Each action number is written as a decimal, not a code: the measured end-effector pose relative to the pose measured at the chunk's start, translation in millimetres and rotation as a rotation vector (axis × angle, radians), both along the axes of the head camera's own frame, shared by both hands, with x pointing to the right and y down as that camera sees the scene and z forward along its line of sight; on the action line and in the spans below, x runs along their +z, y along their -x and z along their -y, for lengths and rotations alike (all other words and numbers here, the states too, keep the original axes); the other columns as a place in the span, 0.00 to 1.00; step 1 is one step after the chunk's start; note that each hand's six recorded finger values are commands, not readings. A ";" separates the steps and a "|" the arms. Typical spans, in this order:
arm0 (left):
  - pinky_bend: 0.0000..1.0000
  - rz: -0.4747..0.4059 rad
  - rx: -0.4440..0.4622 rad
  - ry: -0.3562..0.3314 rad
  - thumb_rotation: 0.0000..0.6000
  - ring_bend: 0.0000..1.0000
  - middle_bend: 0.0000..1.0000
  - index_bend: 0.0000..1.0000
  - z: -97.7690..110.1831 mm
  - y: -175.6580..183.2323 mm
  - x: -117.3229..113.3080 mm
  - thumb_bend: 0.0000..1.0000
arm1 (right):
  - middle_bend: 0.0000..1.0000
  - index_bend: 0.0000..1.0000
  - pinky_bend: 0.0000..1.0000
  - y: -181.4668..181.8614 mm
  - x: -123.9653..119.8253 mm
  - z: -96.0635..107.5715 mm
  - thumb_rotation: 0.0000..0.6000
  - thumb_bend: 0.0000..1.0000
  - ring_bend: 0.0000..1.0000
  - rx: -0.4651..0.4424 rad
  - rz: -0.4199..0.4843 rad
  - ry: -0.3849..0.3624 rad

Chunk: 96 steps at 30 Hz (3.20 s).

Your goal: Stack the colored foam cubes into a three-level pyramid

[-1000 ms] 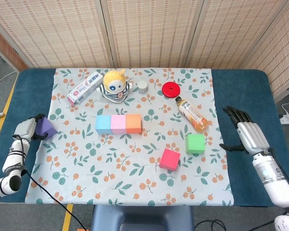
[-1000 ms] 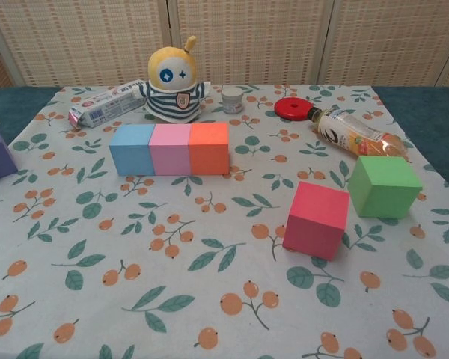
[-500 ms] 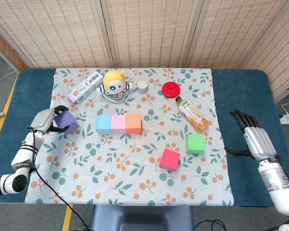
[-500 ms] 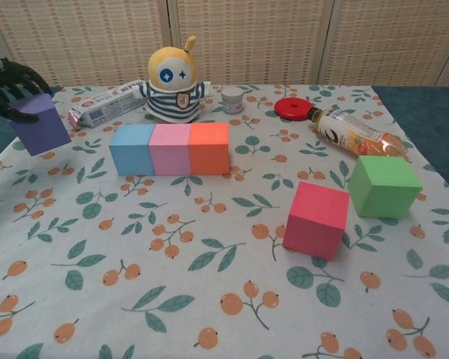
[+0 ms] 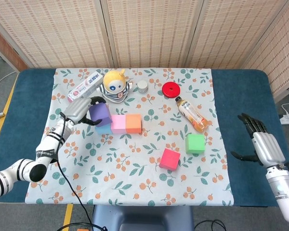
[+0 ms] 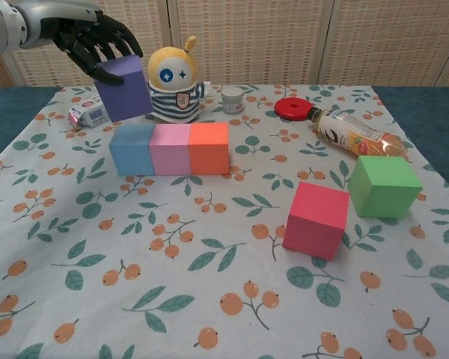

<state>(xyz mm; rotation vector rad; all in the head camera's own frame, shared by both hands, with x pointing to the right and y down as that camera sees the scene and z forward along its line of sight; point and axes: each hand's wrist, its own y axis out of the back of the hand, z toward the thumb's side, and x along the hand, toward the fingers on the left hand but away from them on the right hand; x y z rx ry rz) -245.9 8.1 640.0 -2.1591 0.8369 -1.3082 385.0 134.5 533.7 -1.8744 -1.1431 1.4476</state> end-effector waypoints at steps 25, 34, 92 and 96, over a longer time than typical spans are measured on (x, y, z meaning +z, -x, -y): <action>0.34 0.059 0.121 0.004 1.00 0.34 0.41 0.32 -1.3 -34.2 22.7 0.32 | 0.00 0.00 0.00 -3.4 4.2 -0.5 1.00 0.07 0.00 0.014 0.003 0.013; 0.32 0.052 0.157 0.024 1.00 0.32 0.39 0.31 3.5 -32.7 29.8 0.32 | 0.00 0.00 0.00 -2.6 4.4 0.5 1.00 0.07 0.00 0.021 -0.008 0.013; 0.26 0.045 0.180 0.065 1.00 0.25 0.32 0.29 5.3 -18.2 46.8 0.33 | 0.00 0.00 0.00 4.7 1.1 1.2 1.00 0.07 0.00 0.030 -0.014 0.011; 0.25 0.045 0.179 0.065 1.00 0.25 0.31 0.29 5.0 -17.6 47.3 0.33 | 0.00 0.00 0.00 4.3 1.1 0.8 1.00 0.07 0.00 0.032 -0.012 0.012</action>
